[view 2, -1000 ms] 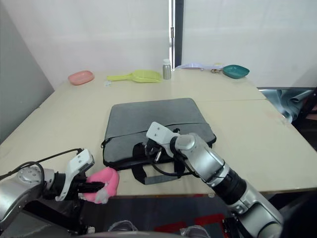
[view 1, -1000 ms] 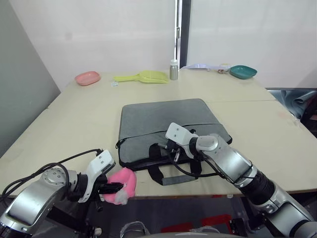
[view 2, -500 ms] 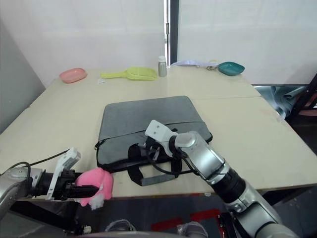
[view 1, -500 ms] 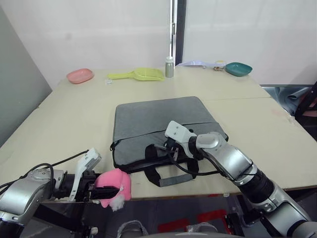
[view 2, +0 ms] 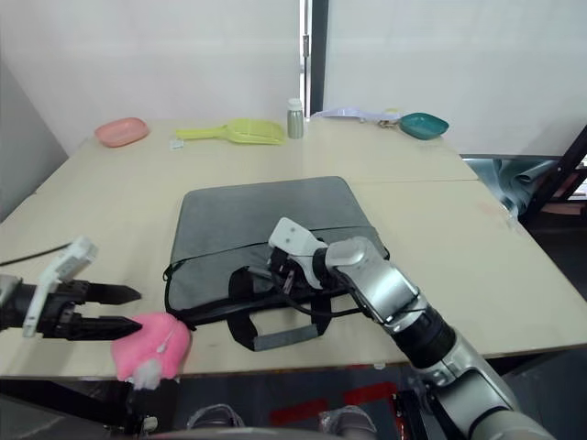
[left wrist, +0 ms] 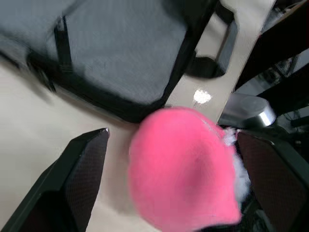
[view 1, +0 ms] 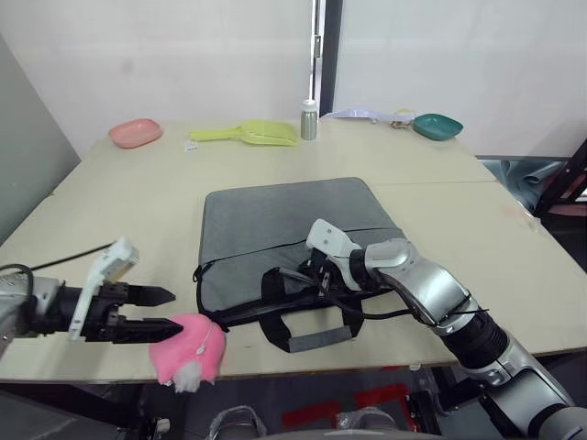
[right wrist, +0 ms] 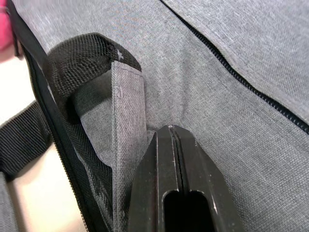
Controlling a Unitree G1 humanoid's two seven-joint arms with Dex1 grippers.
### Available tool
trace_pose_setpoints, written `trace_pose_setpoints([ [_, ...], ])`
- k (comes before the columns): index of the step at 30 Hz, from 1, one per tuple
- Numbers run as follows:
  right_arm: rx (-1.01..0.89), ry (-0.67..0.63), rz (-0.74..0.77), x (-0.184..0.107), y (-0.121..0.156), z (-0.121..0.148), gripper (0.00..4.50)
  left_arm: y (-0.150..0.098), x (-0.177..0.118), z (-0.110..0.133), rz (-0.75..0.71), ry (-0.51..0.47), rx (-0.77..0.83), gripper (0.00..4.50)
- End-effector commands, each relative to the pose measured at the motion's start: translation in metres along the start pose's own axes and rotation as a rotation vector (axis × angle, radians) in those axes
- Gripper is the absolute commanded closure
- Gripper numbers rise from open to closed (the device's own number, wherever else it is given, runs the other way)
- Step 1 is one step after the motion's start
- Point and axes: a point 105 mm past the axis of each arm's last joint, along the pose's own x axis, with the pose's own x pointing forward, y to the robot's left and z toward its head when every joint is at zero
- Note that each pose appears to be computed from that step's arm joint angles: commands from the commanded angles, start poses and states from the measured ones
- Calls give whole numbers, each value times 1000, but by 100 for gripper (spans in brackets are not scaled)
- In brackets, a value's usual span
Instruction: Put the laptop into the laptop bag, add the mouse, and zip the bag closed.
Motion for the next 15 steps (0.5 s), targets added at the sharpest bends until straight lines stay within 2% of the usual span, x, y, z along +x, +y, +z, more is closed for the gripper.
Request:
trace_pose_setpoints([
  [1,104,-48,2,-11,-8,6,450,-15,-14,34,-55,-68,78,7],
  [6,149,-243,14,-53,-12,41,450,-25,-12,41,-90,-57,103,7],
  [10,123,-344,-46,-92,-21,54,450,-29,-8,41,-110,-56,95,7],
  [13,141,-304,-119,-120,-30,37,370,-36,-5,41,-147,-53,102,0],
  [15,163,-238,-180,-139,-38,16,292,-42,-4,40,-162,-35,114,0],
])
